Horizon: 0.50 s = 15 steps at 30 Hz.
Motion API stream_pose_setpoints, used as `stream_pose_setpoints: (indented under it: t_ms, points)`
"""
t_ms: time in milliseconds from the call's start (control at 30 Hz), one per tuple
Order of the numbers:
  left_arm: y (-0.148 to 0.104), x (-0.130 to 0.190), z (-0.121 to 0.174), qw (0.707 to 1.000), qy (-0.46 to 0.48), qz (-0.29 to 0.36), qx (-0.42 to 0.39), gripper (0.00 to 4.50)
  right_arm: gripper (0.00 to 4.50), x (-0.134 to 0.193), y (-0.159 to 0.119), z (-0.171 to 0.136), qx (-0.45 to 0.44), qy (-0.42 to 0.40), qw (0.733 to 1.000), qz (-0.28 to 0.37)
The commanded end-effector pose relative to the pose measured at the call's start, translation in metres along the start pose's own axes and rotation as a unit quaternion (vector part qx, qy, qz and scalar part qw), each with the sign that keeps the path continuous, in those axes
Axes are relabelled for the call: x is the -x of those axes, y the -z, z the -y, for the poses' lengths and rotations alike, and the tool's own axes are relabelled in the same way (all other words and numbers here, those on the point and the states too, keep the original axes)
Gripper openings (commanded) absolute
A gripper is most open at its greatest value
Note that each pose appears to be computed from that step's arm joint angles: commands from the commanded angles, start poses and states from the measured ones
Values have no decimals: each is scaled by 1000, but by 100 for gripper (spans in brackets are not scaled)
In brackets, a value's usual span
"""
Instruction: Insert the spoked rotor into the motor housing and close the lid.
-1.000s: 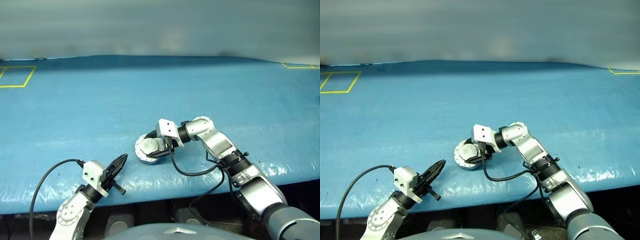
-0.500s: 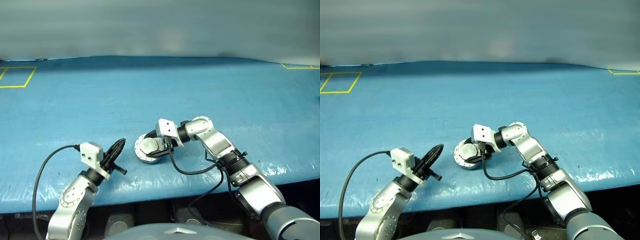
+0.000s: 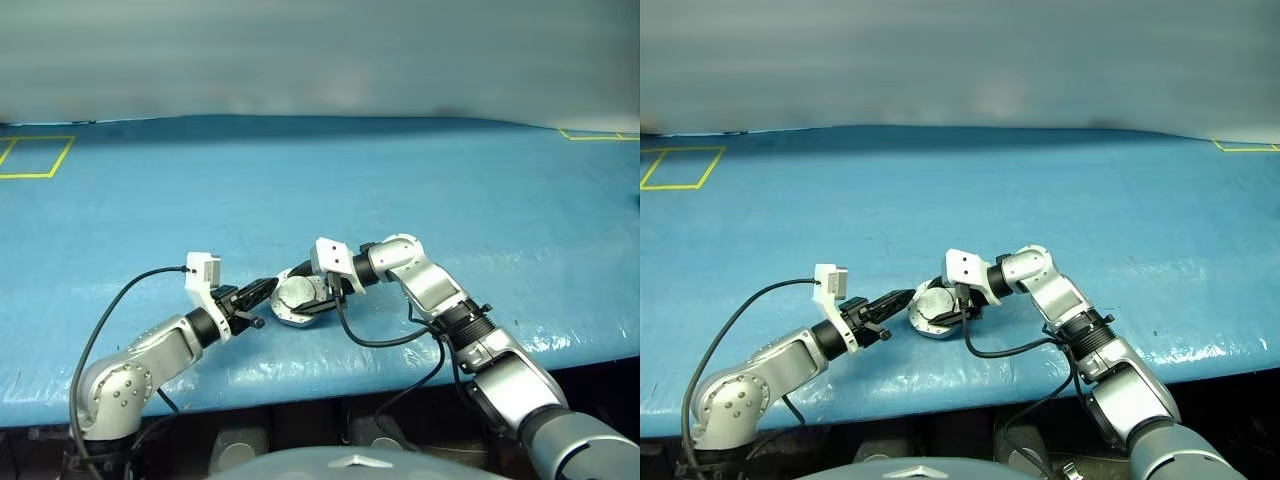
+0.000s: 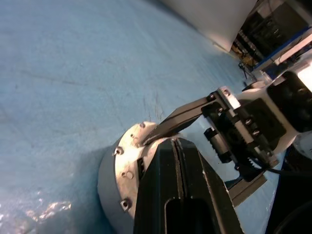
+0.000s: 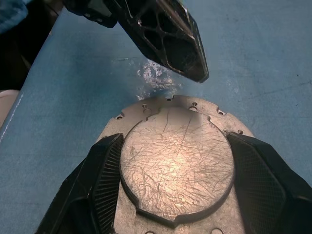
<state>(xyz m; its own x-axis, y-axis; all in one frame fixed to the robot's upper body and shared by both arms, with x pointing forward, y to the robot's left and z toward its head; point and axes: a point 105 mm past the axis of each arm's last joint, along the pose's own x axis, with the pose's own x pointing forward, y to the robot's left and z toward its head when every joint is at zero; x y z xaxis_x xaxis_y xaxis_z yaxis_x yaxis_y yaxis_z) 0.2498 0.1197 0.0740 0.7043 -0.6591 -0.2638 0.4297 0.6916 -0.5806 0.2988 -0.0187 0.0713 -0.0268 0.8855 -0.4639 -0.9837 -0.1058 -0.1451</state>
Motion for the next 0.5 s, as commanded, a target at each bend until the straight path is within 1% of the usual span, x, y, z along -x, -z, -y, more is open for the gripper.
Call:
stream_pose_setpoints:
  t_ms: [33,233,500]
  points:
    - [1,-2,-2,1000,-14,-4,-11,0,304,1,8,2,-4,6,1000,-22]
    - [9,-4,-10,999,-37,-17,-11,0,304,0,9,1,-6,4,1000,-24]
    - [14,-12,-3,999,-22,-29,-6,0,304,0,10,0,-8,3,1000,-25]
